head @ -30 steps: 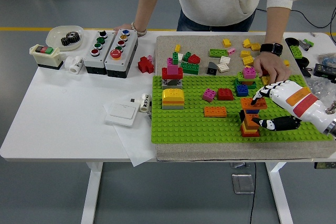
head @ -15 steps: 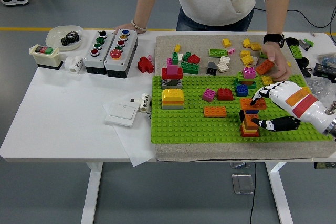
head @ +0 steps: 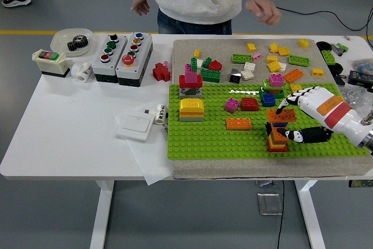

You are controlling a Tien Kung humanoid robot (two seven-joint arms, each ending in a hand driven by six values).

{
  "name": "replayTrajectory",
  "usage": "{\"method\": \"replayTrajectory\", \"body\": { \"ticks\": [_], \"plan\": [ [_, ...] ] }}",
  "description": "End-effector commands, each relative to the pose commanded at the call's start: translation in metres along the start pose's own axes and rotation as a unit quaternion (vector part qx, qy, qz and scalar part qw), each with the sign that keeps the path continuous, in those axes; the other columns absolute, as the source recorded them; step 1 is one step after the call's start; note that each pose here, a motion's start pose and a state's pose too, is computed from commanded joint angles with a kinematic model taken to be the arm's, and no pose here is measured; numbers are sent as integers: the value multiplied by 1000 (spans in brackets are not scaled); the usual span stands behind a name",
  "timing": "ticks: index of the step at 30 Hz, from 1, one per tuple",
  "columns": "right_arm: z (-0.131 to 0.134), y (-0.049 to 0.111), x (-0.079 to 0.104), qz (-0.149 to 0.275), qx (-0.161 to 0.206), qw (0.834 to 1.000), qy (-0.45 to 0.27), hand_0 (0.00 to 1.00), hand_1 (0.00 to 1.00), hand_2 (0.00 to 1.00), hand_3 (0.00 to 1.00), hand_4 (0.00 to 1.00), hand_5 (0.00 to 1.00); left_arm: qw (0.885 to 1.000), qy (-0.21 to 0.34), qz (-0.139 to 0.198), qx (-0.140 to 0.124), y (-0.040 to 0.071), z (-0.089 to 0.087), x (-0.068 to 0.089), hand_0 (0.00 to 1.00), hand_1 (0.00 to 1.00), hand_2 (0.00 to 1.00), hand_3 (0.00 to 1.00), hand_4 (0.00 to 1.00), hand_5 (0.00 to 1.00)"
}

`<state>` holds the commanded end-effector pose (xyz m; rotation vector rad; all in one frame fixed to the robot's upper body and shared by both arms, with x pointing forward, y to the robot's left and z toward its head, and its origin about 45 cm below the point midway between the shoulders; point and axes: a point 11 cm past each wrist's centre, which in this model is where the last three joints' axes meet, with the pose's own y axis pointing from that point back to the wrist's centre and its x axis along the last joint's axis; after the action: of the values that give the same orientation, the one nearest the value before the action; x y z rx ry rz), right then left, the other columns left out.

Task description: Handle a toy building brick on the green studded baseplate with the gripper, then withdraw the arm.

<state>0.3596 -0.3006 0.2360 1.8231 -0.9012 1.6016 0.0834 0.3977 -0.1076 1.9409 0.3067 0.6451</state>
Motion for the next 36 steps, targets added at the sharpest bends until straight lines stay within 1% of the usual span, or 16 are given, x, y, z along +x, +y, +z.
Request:
{"method": "replayTrajectory", "body": {
  "ticks": [19,27,36],
  "plan": [
    [3,3,-10,-18,-7,1000,-1,486,526,591,546,768,415,1000,1,2,-3,0,2,2,549,629,691,614,640,738],
    [3,3,-6,-13,-6,1000,0,480,525,591,544,769,414,1000,2,3,-4,0,3,3,549,629,691,612,640,737],
    [0,1,0,3,1,1000,-4,481,526,593,545,770,413,1000,2,2,-4,0,2,2,548,629,691,612,641,738]
  ]
}}
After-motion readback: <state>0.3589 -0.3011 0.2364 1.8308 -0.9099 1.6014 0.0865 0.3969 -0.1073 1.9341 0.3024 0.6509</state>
